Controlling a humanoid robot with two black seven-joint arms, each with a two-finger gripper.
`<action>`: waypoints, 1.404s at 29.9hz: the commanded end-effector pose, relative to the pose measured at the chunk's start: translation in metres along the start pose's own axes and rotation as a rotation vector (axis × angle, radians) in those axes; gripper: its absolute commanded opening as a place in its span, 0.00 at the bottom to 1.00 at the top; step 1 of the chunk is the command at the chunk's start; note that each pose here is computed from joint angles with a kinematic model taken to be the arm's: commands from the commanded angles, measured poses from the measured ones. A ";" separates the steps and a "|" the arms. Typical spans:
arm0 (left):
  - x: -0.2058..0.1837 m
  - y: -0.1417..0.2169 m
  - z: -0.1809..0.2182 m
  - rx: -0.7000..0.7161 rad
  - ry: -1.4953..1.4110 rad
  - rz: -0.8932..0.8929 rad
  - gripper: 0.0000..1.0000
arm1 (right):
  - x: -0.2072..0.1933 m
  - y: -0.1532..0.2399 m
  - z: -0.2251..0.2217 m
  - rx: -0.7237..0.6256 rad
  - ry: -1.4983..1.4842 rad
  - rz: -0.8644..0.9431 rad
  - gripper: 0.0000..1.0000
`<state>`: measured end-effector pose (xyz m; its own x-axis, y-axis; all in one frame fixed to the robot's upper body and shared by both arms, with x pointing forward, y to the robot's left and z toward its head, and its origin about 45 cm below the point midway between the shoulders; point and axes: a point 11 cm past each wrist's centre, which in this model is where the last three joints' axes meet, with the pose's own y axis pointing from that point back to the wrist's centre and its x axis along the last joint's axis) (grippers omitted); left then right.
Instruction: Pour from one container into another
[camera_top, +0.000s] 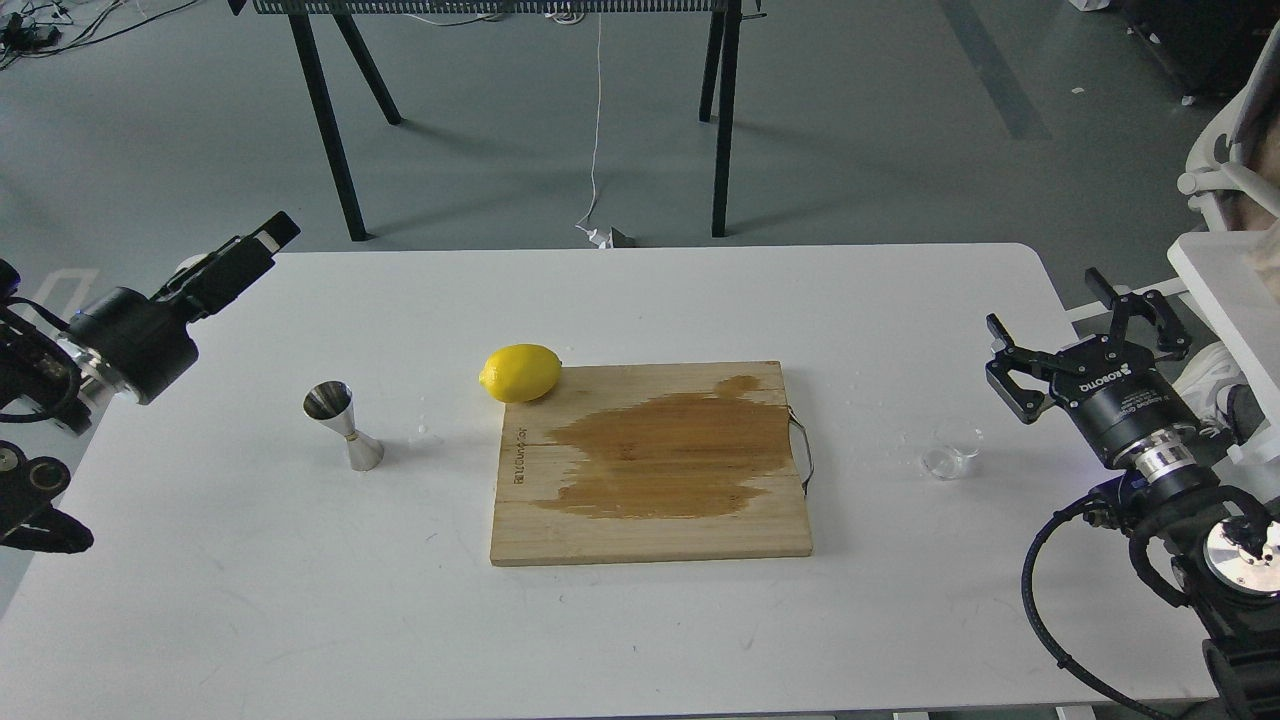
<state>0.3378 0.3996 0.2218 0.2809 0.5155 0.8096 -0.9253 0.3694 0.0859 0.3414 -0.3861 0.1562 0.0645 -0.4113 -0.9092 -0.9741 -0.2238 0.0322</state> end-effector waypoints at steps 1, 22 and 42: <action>-0.012 0.010 -0.004 0.018 -0.001 0.023 1.00 | 0.000 0.000 0.000 0.000 0.000 0.000 0.99; -0.069 0.027 -0.041 0.070 -0.274 0.005 0.99 | 0.007 0.005 0.001 -0.001 -0.003 0.019 0.99; -0.135 0.070 -0.052 0.124 -0.219 -0.123 0.99 | 0.010 0.010 0.003 0.000 -0.006 0.031 0.99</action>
<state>0.2501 0.4002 0.0935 0.3387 0.2770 0.8992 -0.9160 0.3156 0.2478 0.3322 -0.3902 0.1460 0.0337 -0.4125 -0.9103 -0.9757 -0.2111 0.0595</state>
